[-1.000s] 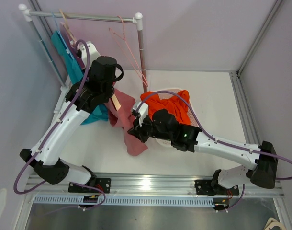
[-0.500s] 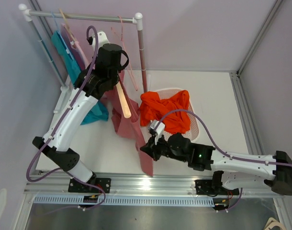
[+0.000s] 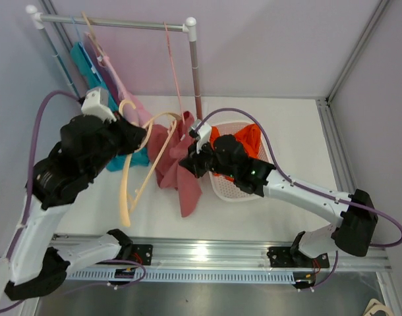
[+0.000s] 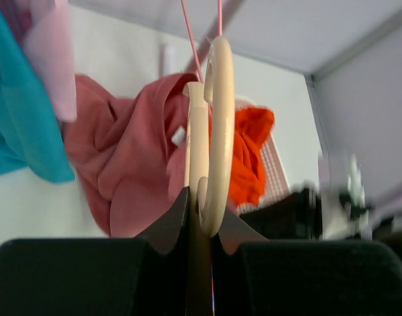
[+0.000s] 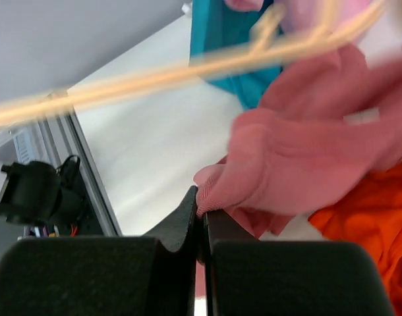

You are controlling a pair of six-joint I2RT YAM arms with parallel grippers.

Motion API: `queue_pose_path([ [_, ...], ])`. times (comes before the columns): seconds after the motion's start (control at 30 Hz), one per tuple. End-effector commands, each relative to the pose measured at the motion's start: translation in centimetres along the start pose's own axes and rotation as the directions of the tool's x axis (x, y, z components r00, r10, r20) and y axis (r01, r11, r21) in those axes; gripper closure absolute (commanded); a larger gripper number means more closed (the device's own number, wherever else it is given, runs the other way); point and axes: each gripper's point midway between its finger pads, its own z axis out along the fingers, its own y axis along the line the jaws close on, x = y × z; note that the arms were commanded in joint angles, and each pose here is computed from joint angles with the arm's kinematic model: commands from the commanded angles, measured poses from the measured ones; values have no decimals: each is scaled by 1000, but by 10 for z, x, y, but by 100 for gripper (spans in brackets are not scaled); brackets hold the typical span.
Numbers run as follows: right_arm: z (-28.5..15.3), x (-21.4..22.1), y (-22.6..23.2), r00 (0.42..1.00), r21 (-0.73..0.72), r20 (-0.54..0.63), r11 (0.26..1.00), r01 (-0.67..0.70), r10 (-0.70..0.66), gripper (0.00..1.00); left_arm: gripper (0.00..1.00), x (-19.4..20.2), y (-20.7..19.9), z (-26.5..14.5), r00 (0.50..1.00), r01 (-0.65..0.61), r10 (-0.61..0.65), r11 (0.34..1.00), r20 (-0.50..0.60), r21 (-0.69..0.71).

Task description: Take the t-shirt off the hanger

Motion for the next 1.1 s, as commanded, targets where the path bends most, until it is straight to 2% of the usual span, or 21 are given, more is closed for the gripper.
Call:
queue_pose_path([
  [0.0,9,-16,-1,1000,-39,4,999,29,-29,100,99,47,9,-35,985,-20,35,996,-170,89],
  [0.03,10,-14,0,1000,-45,-3,999,26,-26,100,99,56,20,-42,981,-31,43,997,-188,66],
  [0.13,8,-1,5,999,-61,-39,998,3,-5,100,99,38,46,-63,996,-33,33,999,-79,4],
  [0.23,-13,-16,25,1000,-93,-9,996,3,-4,100,99,23,59,-65,999,-38,39,997,3,-64],
  [0.3,-39,-60,41,997,-115,77,993,22,-13,100,99,16,61,-57,999,-38,41,994,33,-98],
  [0.33,-51,-67,46,997,-113,69,993,27,-19,100,99,12,62,-54,998,-33,38,993,45,-113],
  [0.37,-70,-108,55,988,-118,153,992,45,-27,100,99,11,62,-50,998,-36,42,992,51,-123],
  [0.43,-101,-143,61,978,-113,208,992,48,-24,100,99,2,63,-36,996,-23,35,989,80,-149],
  [0.47,-125,-182,69,957,-122,291,991,56,-18,100,99,3,62,-29,996,-23,35,988,76,-152],
  [0.53,-149,-213,72,938,-114,346,992,56,-13,100,99,-5,62,-13,995,1,15,986,94,-169],
  [0.6,-183,-263,69,888,-98,459,993,60,-8,100,99,-7,61,-1,995,21,-6,986,95,-162],
  [0.7,-202,-307,40,829,-10,559,999,46,-33,100,99,-23,53,11,990,49,-28,987,138,-151],
  [0.77,-221,-346,28,761,31,647,999,36,-48,100,99,-34,47,17,987,52,-30,988,156,-144],
  [0.8,-253,-375,19,692,65,719,998,26,-65,100,99,-47,42,13,982,58,-33,989,186,-134],
  [0.83,-258,-386,14,672,74,737,997,29,-74,100,99,-50,42,15,982,54,-26,988,187,-147],
  [0.87,-242,-393,-2,673,91,735,996,15,-78,100,99,-50,43,25,985,41,-12,985,174,-169],
  [0.9,-249,-404,-18,647,127,756,992,1,-98,100,99,-54,44,28,984,39,-6,983,179,-180],
  [0.93,-259,-418,-18,597,124,796,992,4,-101,100,99,-65,42,25,979,45,-8,983,205,-179],
  [1.03,-254,-432,-44,550,159,825,987,-9,-128,100,99,-77,41,39,973,33,9,984,232,-177],
  [1.07,-251,-432,-48,554,146,824,989,-3,-120,100,99,-79,41,43,971,20,22,984,238,-175],
])
